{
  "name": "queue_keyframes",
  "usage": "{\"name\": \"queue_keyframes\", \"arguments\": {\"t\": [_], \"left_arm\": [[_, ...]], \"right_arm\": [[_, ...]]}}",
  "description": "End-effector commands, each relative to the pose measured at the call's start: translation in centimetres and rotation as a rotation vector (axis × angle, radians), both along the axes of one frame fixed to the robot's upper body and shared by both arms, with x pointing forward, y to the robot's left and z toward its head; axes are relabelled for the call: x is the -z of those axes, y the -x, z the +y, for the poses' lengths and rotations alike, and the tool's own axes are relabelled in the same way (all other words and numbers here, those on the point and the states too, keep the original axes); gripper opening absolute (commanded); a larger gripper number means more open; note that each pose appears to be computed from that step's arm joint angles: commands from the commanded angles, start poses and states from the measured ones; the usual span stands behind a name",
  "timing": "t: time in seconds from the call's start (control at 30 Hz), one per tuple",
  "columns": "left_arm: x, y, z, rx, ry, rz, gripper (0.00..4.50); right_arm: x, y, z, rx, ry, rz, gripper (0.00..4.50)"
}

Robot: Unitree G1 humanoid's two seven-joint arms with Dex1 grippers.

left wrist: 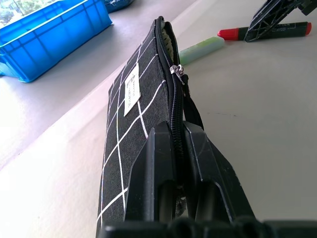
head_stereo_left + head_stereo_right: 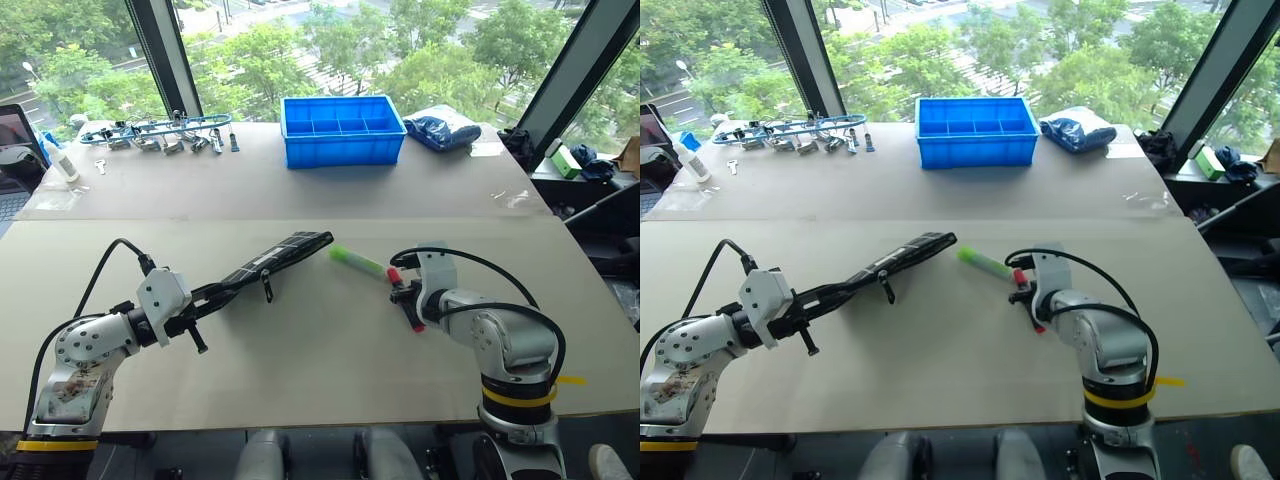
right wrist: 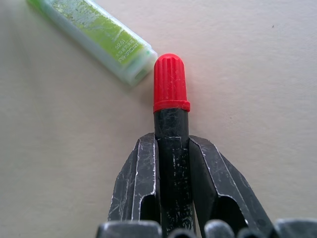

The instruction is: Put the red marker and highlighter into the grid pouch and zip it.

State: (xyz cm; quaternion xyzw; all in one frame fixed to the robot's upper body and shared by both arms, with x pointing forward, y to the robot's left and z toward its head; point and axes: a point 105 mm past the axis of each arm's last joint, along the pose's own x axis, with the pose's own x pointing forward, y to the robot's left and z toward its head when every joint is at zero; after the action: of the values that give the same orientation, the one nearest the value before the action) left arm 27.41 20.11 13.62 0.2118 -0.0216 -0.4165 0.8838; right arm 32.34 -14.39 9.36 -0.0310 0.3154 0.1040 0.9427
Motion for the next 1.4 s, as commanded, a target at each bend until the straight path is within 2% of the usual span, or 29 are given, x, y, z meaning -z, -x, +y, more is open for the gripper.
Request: {"name": "queue_keyframes", "arguments": {"t": [0.03,0.1,0.2,0.3,0.43,0.53,0.67,0.93,1.4], "left_arm": [[-1.7,0.3,-0.2,0.024,0.014,-0.039,0.0],[-1.6,0.4,-0.3,0.03,0.014,-0.027,0.0],[-1.5,0.4,-0.5,0.039,0.017,-0.018,0.0],[-1.5,0.4,-0.6,0.045,0.017,-0.016,0.0],[-1.7,0.1,-0.7,0.052,0.021,-0.018,0.0],[-1.6,0.1,-1.0,0.061,0.024,-0.017,0.0],[-1.5,0.1,-1.2,0.068,0.028,-0.017,0.0],[-1.5,0.1,-1.4,0.077,0.026,-0.019,0.0],[-1.7,-0.1,-2.0,0.099,0.027,-0.023,0.0]], "right_arm": [[-1.2,-1.9,-2.7,0.079,-0.004,-0.056,0.47],[-4.5,-3.8,-3.0,0.001,0.085,-0.247,0.47],[-9.0,-4.3,-0.2,-0.313,0.243,-0.498,0.47],[-10.1,-3.6,1.7,-0.492,0.265,-0.58,0.47],[-10.1,-0.1,5.6,-0.94,0.563,-0.776,0.47],[-9.8,0.7,6.6,-1.109,0.729,-0.868,0.47],[-10.0,-0.6,6.6,-1.146,0.876,-0.961,0.47],[-10.6,-1.5,7.5,-1.23,1.012,-1.067,0.47],[-9.2,-2.7,9.4,-1.302,1.145,-1.065,0.47]]}}
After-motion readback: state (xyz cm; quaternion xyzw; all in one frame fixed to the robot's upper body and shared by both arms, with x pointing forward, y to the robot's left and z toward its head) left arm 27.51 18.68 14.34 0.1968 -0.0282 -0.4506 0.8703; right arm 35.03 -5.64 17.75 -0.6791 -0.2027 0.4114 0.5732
